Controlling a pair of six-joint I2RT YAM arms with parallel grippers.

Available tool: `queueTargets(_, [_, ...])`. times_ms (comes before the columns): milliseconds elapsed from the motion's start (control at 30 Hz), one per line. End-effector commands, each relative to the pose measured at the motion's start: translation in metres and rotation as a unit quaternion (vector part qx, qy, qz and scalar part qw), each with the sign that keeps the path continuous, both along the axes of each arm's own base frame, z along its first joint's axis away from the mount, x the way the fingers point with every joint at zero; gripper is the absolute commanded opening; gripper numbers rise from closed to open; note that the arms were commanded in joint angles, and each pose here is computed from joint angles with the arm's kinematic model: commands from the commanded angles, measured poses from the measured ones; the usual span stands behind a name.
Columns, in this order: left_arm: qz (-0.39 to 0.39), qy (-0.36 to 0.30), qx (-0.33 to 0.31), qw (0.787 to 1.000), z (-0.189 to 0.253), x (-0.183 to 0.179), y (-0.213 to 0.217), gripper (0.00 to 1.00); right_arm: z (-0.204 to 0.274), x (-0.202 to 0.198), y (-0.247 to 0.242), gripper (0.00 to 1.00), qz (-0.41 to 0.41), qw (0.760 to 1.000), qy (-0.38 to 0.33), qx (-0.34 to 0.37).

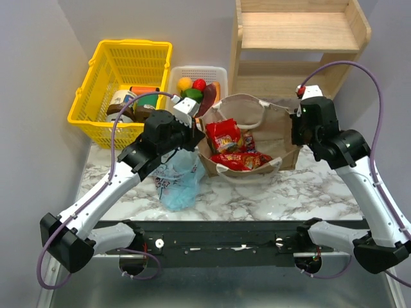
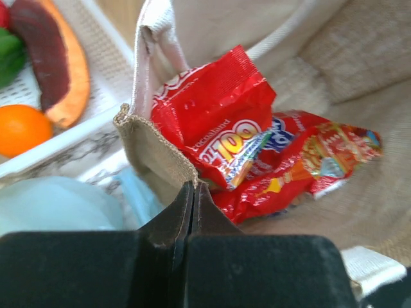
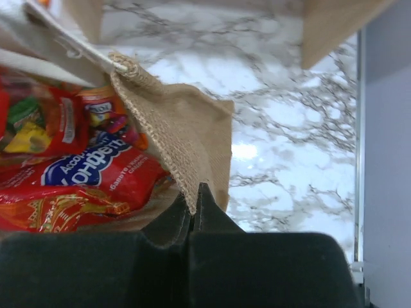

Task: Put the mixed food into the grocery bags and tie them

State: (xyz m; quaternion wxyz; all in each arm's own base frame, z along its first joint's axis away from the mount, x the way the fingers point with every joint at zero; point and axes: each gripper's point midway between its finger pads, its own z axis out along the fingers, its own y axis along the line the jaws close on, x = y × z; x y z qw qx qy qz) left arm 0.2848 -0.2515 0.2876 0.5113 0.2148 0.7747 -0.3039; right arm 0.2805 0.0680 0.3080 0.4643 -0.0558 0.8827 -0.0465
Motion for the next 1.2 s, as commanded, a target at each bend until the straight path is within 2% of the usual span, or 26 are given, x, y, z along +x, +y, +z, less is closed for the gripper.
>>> queueTargets(0, [0.004,-0.049,-0.068,0.997,0.038,0.001,-0.038,0.0,0.012,0.028,-0.033,0.01,-0.062,0.994,-0.093,-0.016])
queueTargets(133, [-0.028,-0.056,-0.076,0.995,0.029,-0.004,-0.094,0.0,0.009,0.046,-0.078,0.01,-0.139,0.981,-0.133,-0.014])
queueTargets(167, [-0.039,-0.066,-0.085,0.993,0.035,-0.006,-0.106,0.0,0.008,0.046,-0.102,0.01,-0.177,0.975,-0.137,-0.017])
queueTargets(200, [-0.033,-0.074,-0.093,0.992,0.044,-0.003,-0.114,0.0,0.006,0.046,-0.115,0.01,-0.194,0.971,-0.14,-0.017])
queueTargets(233, [-0.031,-0.069,-0.083,0.994,0.034,0.002,-0.126,0.0,0.004,0.048,-0.122,0.01,-0.199,0.97,-0.142,-0.007])
queueTargets(267, [-0.039,-0.083,-0.088,0.992,0.04,-0.001,-0.137,0.0,0.004,0.045,-0.146,0.01,-0.233,0.962,-0.145,-0.007])
queueTargets(333, [-0.045,-0.094,-0.088,0.991,0.04,0.006,-0.158,0.0,0.006,0.046,-0.163,0.01,-0.247,0.957,-0.152,-0.006])
queueTargets(400, [-0.063,-0.115,-0.11,0.985,0.061,0.005,-0.178,0.0,0.008,0.042,-0.186,0.01,-0.278,0.949,-0.151,-0.017])
queueTargets(433, [-0.071,-0.106,-0.101,0.987,0.048,0.01,-0.192,0.0,0.011,0.04,-0.196,0.01,-0.296,0.942,-0.153,-0.026])
queueTargets(500, [-0.087,-0.111,-0.115,0.983,0.063,0.012,-0.21,0.0,0.015,0.034,-0.221,0.01,-0.334,0.929,-0.151,-0.042])
queueTargets(567, [-0.101,-0.103,-0.109,0.984,0.049,0.019,-0.231,0.0,0.024,0.027,-0.244,0.01,-0.368,0.915,-0.16,-0.048])
queueTargets(600, [-0.116,-0.118,-0.119,0.979,0.062,0.019,-0.24,0.0,0.021,0.03,-0.251,0.01,-0.375,0.912,-0.156,-0.046])
queueTargets(633, [-0.125,-0.115,-0.111,0.979,0.048,0.022,-0.253,0.0,0.024,0.033,-0.255,0.01,-0.376,0.912,-0.16,-0.044])
queueTargets(700, [-0.143,-0.138,-0.123,0.972,0.066,0.022,-0.269,0.0,0.03,0.035,-0.272,0.01,-0.395,0.903,-0.159,-0.051])
queueTargets(733, [-0.15,-0.137,-0.113,0.972,0.052,0.026,-0.281,0.0,0.034,0.032,-0.279,0.01,-0.409,0.896,-0.162,-0.057])
queueTargets(800, [-0.158,-0.148,-0.13,0.968,0.067,0.027,-0.293,0.0,0.046,0.031,-0.292,0.01,-0.423,0.888,-0.171,-0.063])
queueTargets(833, [-0.17,-0.141,-0.127,0.967,0.056,0.027,-0.303,0.0,0.044,0.036,-0.295,0.01,-0.421,0.889,-0.167,-0.06])
queueTargets(900, [-0.177,-0.149,-0.138,0.963,0.064,0.026,-0.311,0.0,0.048,0.04,-0.302,0.01,-0.417,0.891,-0.168,-0.065])
queueTargets(1100, [-0.204,-0.152,-0.129,0.958,0.052,0.024,-0.332,0.0,0.042,0.055,-0.311,0.01,-0.41,0.896,-0.153,-0.071])
queueTargets(1133, [-0.205,-0.154,-0.127,0.958,0.053,0.024,-0.33,0.23,0.04,0.056,-0.308,0.12,-0.402,0.901,-0.149,-0.063])
queueTargets(1167, [-0.208,-0.157,-0.125,0.957,0.055,0.023,-0.328,0.39,0.045,0.054,-0.302,0.22,-0.393,0.904,-0.158,-0.057])
